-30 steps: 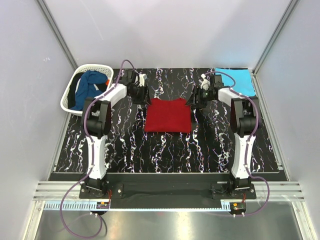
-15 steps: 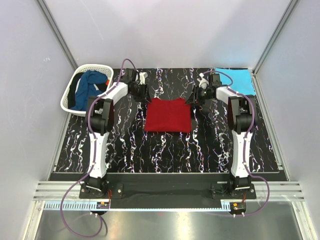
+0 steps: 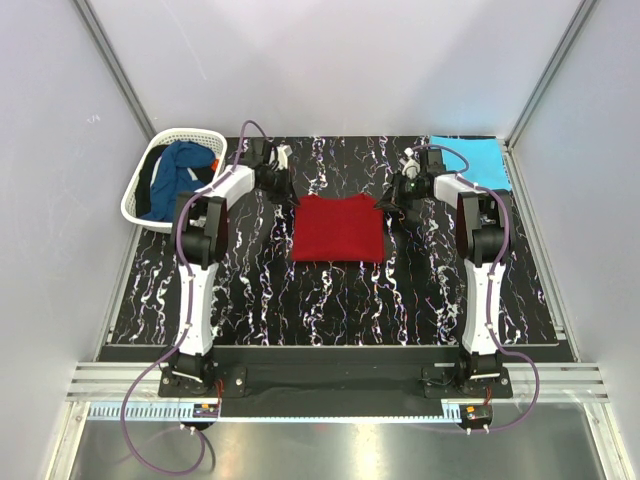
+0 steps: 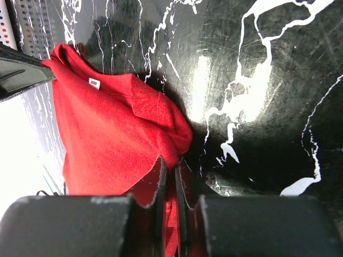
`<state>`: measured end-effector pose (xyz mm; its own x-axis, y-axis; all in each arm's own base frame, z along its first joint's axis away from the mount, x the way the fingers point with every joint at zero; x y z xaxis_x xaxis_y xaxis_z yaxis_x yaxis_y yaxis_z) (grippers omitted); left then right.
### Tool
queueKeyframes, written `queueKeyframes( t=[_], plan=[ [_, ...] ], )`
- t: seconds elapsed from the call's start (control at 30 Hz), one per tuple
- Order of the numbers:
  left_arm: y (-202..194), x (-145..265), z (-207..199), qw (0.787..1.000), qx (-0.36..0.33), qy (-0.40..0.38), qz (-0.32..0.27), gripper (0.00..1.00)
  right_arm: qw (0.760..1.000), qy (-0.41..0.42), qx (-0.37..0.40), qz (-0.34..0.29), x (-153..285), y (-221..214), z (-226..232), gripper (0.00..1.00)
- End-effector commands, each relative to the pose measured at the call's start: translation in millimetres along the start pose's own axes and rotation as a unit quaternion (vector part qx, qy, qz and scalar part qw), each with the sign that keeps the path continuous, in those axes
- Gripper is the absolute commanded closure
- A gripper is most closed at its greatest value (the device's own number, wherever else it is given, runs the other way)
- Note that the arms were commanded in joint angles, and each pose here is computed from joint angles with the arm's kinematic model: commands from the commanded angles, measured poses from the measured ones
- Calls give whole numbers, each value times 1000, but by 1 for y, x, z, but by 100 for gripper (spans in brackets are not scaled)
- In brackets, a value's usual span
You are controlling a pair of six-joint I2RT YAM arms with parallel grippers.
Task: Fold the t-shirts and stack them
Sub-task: Fold the tshirt
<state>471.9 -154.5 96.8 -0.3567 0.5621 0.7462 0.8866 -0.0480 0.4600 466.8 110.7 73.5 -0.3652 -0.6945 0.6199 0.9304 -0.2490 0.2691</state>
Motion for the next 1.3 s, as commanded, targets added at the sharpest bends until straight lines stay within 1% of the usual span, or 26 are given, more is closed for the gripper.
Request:
queueKeyframes(
  t=[0.0, 0.03, 0.07, 0.13, 0.17, 0.2, 0.23, 0.27, 0.3, 0.33, 0.37, 0.4, 0.47, 0.5, 0.53, 0.57, 0.6, 0.67, 0.7, 0.77, 0.8, 0.93, 1.03, 1.07, 1.17, 1.27],
  plan=[
    [18, 15, 5, 999, 21, -4, -33, 100, 1000, -3, 6, -31, 9, 14, 1, 90],
    [22, 18, 0, 999, 19, -14, -39, 97, 1000, 4, 6, -30, 11, 15, 5, 79],
    [27, 26, -6, 998, 20, -21, -48, 91, 999, 15, 9, -34, 17, 18, 13, 69],
    [32, 36, -14, 998, 16, -32, -57, 84, 999, 23, 10, -38, 24, 19, 23, 54],
    [38, 48, -21, 997, 12, -32, -71, 75, 999, 23, 14, -45, 34, 18, 31, 42],
    [41, 57, -22, 996, 12, -15, -83, 66, 998, 22, 19, -50, 38, 17, 35, 40],
    [38, 62, -22, 996, 16, -2, -84, 62, 998, 20, 22, -54, 44, 16, 38, 39],
    [43, 81, -31, 994, 7, 7, -106, 60, 998, 22, 25, -57, 51, 13, 45, 34],
    [44, 89, -30, 993, 7, 33, -116, 59, 998, 22, 26, -58, 55, 10, 47, 32],
    [38, 93, -31, 992, 11, 42, -115, 57, 998, 26, 26, -56, 58, 7, 49, 31],
    [39, 108, -39, 990, 9, 44, -130, 56, 998, 27, 26, -54, 61, 4, 51, 30],
    [37, 114, -43, 991, 11, 40, -131, 56, 998, 27, 30, -54, 62, 2, 52, 27],
    [25, 125, -57, 991, 28, 17, -129, 57, 998, 31, 34, -50, 60, 2, 51, 27],
    [18, 124, -72, 993, 16, -9, -118, 57, 998, 34, 37, -47, 59, 2, 50, 26],
    [5, 119, -75, 995, 17, -12, -101, 57, 998, 34, 35, -42, 54, 3, 45, 26],
    [-1, 125, -85, 995, 18, -18, -101, 57, 998, 36, 43, -42, 54, 7, 48, 25],
    [-19, 115, -94, 997, 19, -25, -76, 57, 998, 36, 44, -40, 52, 10, 47, 25],
    [-33, 111, -106, 998, 15, -37, -58, 57, 998, 34, 45, -34, 45, 17, 42, 25],
    [-52, 100, -108, 999, 24, -28, -33, 57, 998, 33, 46, -34, 42, 19, 40, 25],
    [-65, 92, -111, 999, 26, -27, -22, 57, 998, 27, 47, -24, 35, 22, 34, 24],
    [-74, 85, -112, 1000, 25, -8, -15, 57, 998, 22, 48, -24, 33, 23, 32, 24],
    [-102, 54, -91, 998, 45, 35, 33, 59, 998, 13, 57, -29, 29, 29, 27, 22],
    [-110, 43, -76, 994, 56, 78, 46, 59, 998, 23, 55, -24, 21, 35, 25, 20],
    [-112, 39, -69, 993, 61, 91, 52, 59, 998, 26, 49, -22, 20, 36, 26, 10],
    [-106, 34, -50, 989, 69, 122, 52, 58, 998, 28, 46, -14, 18, 31, 28, 9],
    [-91, 31, -31, 986, 73, 140, 47, 58, 998, 15, 53, -14, 18, 26, 28, 9]
  ],
)
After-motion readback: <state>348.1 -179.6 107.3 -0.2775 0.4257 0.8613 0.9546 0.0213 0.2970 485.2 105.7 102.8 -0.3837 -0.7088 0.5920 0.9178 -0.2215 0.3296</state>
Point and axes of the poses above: each gripper's point midway between its finger pads, its own x axis back along the fingers, its own z axis along the line the jaws close on, y = z × x, the point moved 9 cm from there along x, back along the fingers, and after that the axes turned 5 degrees about -x, right-handed, at the moved point
